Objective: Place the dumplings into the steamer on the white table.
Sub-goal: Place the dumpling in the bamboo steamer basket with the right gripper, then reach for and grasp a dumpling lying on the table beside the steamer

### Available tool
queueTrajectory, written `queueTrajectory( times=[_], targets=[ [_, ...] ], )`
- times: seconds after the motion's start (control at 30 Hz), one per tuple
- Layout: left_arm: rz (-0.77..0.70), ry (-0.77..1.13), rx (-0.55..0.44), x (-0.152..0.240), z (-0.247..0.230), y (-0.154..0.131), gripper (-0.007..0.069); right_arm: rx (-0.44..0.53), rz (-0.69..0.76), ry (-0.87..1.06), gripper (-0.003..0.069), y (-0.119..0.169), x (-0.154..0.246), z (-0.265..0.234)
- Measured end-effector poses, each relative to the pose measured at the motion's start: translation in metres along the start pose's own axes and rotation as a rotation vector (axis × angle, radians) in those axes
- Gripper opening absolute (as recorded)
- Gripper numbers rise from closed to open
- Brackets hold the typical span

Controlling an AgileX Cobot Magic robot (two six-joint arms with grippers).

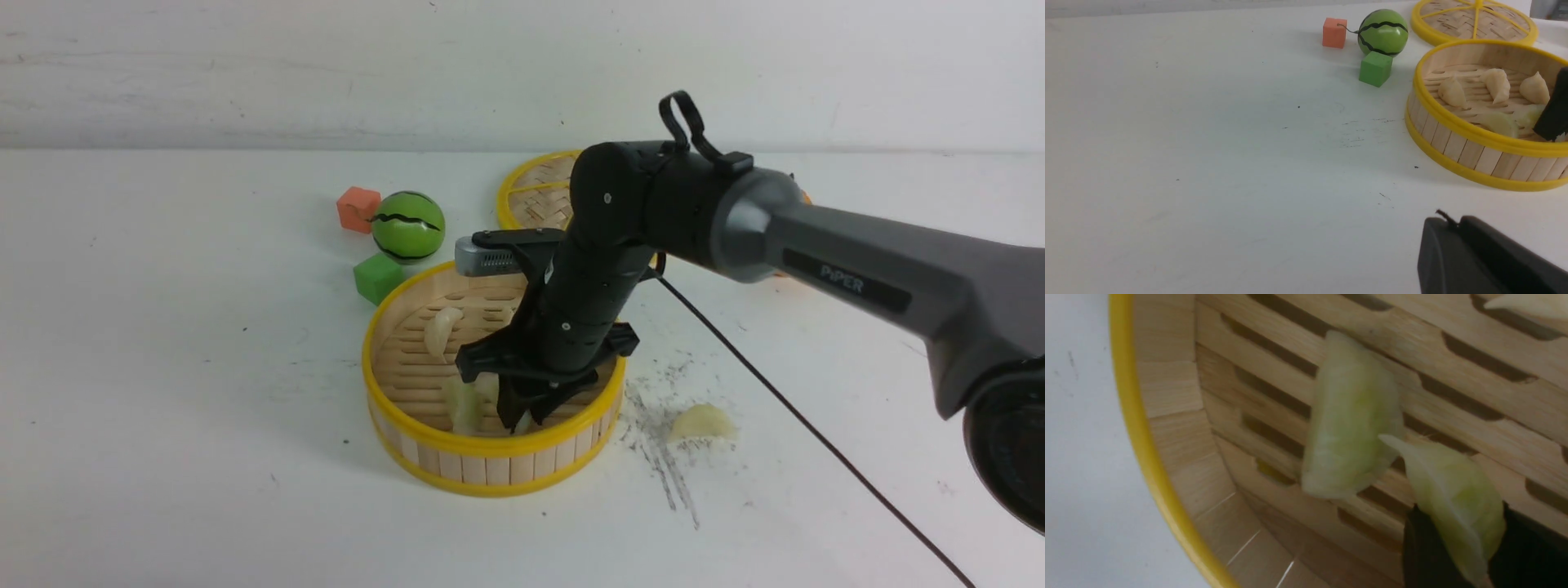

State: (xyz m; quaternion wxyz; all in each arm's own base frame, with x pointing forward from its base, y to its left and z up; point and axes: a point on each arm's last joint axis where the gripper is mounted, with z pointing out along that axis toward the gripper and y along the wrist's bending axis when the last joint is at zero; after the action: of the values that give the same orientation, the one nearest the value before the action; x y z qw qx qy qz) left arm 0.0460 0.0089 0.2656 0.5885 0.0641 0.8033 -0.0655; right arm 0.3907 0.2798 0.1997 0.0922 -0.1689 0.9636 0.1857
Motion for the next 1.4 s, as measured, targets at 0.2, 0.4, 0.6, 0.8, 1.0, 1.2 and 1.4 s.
queueTrajectory(
  times=[0.2,0.4,0.6,0.8,1.0,1.2,1.4],
  targets=[
    [0.000,0.000,0.000,0.000,0.000,0.000,0.0038,0.003,0.038,-0.020,0.0413,0.000,-0.002,0.000],
    [0.000,0.000,0.000,0.000,0.000,0.000,0.0038,0.006,-0.045,-0.070,0.0507,0.007,-0.003,-0.028],
    [0.000,0.000,0.000,0.000,0.000,0.000,0.0038,0.112,-0.305,-0.229,0.0514,0.011,0.000,-0.116],
    [0.000,0.000,0.000,0.000,0.000,0.000,0.0038,0.265,-0.413,-0.061,0.0514,-0.052,0.009,-0.134],
    [0.000,0.000,0.000,0.000,0.000,0.000,0.0045,0.225,-0.463,0.145,0.0504,-0.103,0.023,-0.074],
    [0.000,0.000,0.000,0.000,0.000,0.000,0.0049,0.205,-0.591,0.152,0.0497,-0.109,0.020,-0.040],
    [0.000,0.001,0.000,0.000,0.000,0.000,0.0049,0.185,-0.584,0.210,0.0391,-0.118,0.023,-0.015]
  ],
)
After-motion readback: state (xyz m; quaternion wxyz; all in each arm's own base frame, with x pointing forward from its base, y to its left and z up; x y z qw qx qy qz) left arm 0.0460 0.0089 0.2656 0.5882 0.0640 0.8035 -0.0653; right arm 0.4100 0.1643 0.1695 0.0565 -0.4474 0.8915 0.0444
